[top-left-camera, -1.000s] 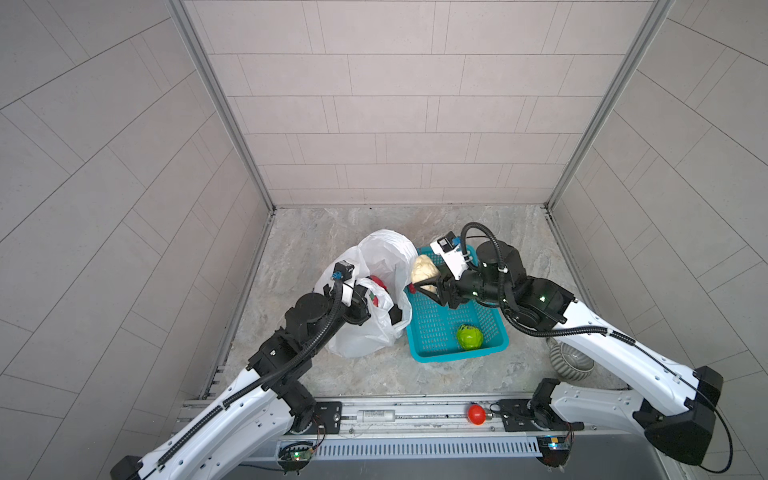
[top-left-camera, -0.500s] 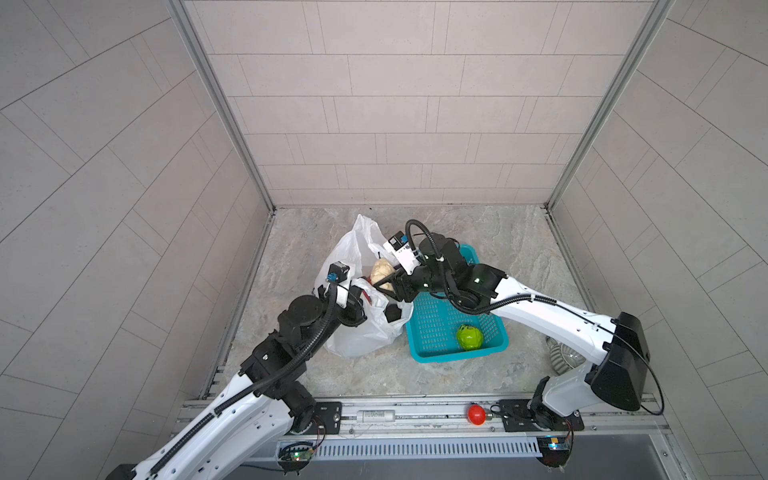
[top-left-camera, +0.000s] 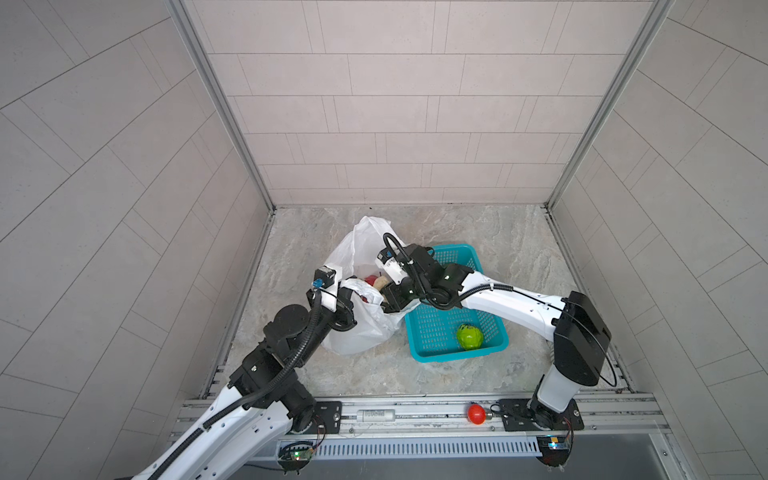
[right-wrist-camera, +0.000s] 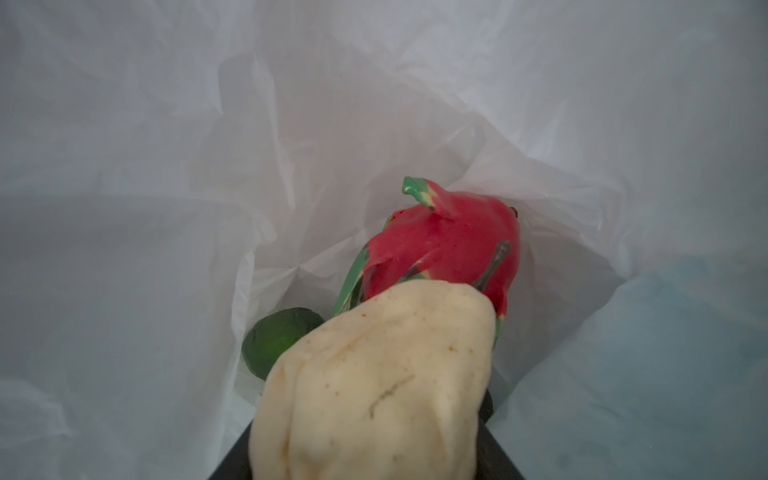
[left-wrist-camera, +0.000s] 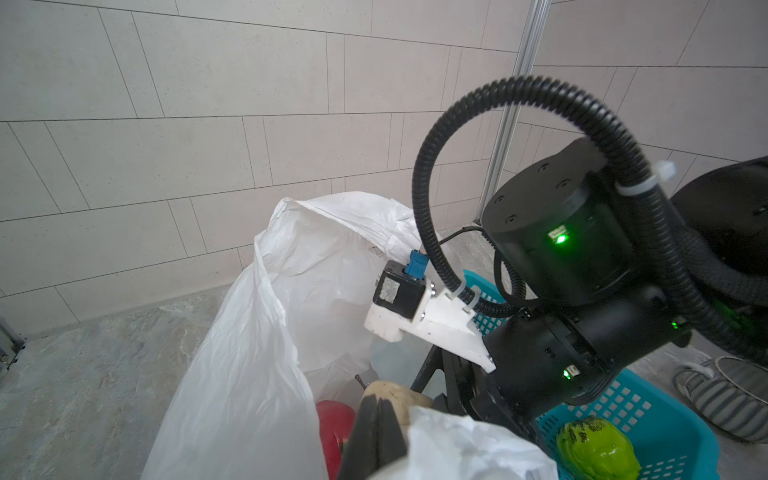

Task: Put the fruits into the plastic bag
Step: 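Grasp the pale fruit and carry it into the bag with the right gripper, then release the pale fruit and lower the right gripper onto the green melon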

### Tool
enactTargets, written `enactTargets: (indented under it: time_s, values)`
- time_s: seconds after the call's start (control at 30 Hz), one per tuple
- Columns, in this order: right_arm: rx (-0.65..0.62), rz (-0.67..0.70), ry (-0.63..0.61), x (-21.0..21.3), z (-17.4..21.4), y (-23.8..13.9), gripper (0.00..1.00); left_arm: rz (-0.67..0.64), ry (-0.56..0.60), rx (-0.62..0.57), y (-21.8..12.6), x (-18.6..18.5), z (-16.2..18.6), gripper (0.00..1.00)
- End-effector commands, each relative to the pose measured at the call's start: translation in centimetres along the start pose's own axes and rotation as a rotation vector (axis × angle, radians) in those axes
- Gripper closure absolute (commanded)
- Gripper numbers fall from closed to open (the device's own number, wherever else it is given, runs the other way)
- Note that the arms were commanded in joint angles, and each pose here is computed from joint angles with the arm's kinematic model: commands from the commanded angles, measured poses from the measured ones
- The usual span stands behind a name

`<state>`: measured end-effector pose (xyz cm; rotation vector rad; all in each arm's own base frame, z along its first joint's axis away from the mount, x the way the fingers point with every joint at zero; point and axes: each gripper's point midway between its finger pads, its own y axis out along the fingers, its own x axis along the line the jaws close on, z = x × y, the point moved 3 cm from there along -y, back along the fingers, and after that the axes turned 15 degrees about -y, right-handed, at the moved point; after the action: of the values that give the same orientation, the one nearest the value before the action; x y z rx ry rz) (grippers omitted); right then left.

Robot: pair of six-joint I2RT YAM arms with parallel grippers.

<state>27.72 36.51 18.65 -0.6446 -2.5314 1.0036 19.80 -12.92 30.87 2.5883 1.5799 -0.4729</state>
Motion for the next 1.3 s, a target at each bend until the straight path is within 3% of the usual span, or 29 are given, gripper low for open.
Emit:
enactTargets:
  time_s: [0.0,0.1,0.27,0.4,0.7,0.9,1.03,1.27]
  values:
    - [0.040,0.039,-0.004,-0.5,0.6,0.2,0.60,-0.007,-0.007,-0.012,0.2,0.1,-0.1,1.00]
    - [0.038,0.098,-0.011,-1.2,0.5,-0.4,0.51,-0.006,-0.007,-0.011,0.4,0.0,-0.1,1.00]
    - [0.001,0.150,-0.048,-1.6,-0.2,-2.4,0.28,-0.006,-0.008,-0.003,0.5,0.0,0.1,1.00]
    - [-0.043,0.156,-0.076,-1.3,-1.0,-4.0,0.19,-0.003,-0.009,-0.006,0.5,0.0,0.1,1.00]
    - [-0.123,0.047,-0.160,1.2,-2.0,-7.8,0.22,-0.002,-0.013,-0.009,0.6,-0.1,0.0,1.00]
    - [-0.071,0.045,-0.185,1.8,2.2,-10.9,0.22,-0.003,-0.013,-0.011,0.8,-0.1,0.1,1.00]
    - [-0.002,0.151,-0.160,0.3,5.9,-12.7,0.21,0.004,-0.013,-0.008,1.2,-0.2,0.2,1.00]
    - [0.200,0.417,0.012,-4.8,13.3,-13.1,0.21,0.025,-0.020,-0.006,1.9,-0.7,0.2,1.00]
